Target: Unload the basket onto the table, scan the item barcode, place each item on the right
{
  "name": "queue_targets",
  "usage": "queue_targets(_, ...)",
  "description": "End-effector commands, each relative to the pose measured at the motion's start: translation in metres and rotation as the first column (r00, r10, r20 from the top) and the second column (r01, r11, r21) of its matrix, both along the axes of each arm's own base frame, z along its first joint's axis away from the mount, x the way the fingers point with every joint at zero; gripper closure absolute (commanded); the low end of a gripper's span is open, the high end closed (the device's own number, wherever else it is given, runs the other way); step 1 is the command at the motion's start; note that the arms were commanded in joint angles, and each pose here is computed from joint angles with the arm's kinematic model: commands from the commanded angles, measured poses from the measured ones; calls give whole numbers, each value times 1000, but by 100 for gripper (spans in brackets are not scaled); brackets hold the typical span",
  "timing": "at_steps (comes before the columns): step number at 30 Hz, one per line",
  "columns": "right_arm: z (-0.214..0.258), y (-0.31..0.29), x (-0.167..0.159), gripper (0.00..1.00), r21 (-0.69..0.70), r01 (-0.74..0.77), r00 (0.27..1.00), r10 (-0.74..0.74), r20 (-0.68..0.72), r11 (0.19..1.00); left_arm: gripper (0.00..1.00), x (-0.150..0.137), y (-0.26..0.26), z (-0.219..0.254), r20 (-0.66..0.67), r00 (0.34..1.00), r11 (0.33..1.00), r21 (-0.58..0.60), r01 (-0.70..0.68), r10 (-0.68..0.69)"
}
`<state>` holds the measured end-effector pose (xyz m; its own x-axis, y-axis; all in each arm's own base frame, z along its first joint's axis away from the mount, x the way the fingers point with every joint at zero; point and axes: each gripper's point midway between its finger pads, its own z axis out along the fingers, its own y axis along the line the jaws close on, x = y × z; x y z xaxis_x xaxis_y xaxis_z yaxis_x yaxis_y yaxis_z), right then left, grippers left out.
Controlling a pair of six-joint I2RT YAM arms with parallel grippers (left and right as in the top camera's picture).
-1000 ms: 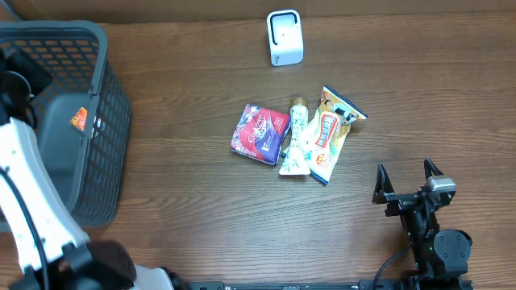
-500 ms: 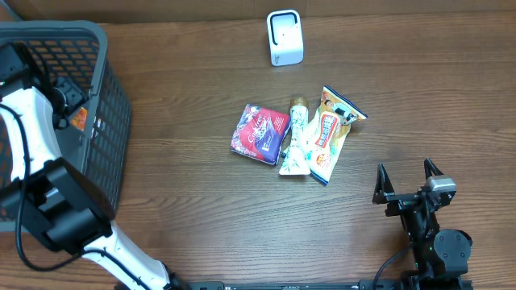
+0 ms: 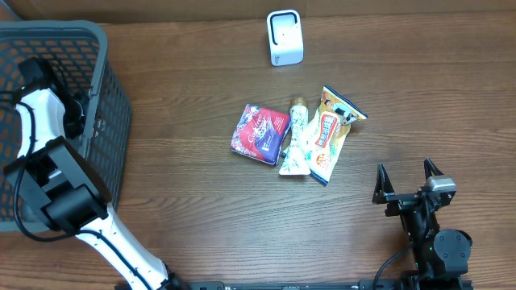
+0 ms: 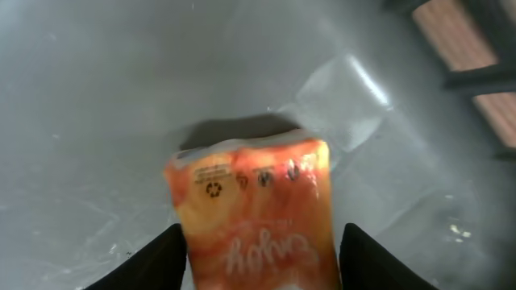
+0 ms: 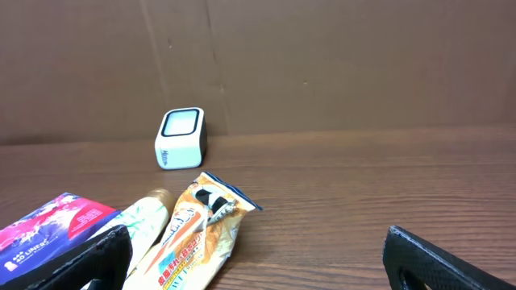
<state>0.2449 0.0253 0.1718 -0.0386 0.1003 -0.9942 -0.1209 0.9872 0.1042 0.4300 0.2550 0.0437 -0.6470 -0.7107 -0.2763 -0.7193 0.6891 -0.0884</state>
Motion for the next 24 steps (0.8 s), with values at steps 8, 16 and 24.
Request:
queue_targets(8,-1,0,0,0,-4,2,1000,-2,5,1000,96,-5,-5,-9,-28,1000,999,-34,1,-2)
queue_targets(16,-2,0,0,0,-4,2,1000,-2,5,1000,96,8,5,76,61,998,1000,19,-4,3)
queue_targets(24,-2,0,0,0,-4,2,1000,-2,5,1000,96,-7,-8,246,308,951,987,157,-19,-31)
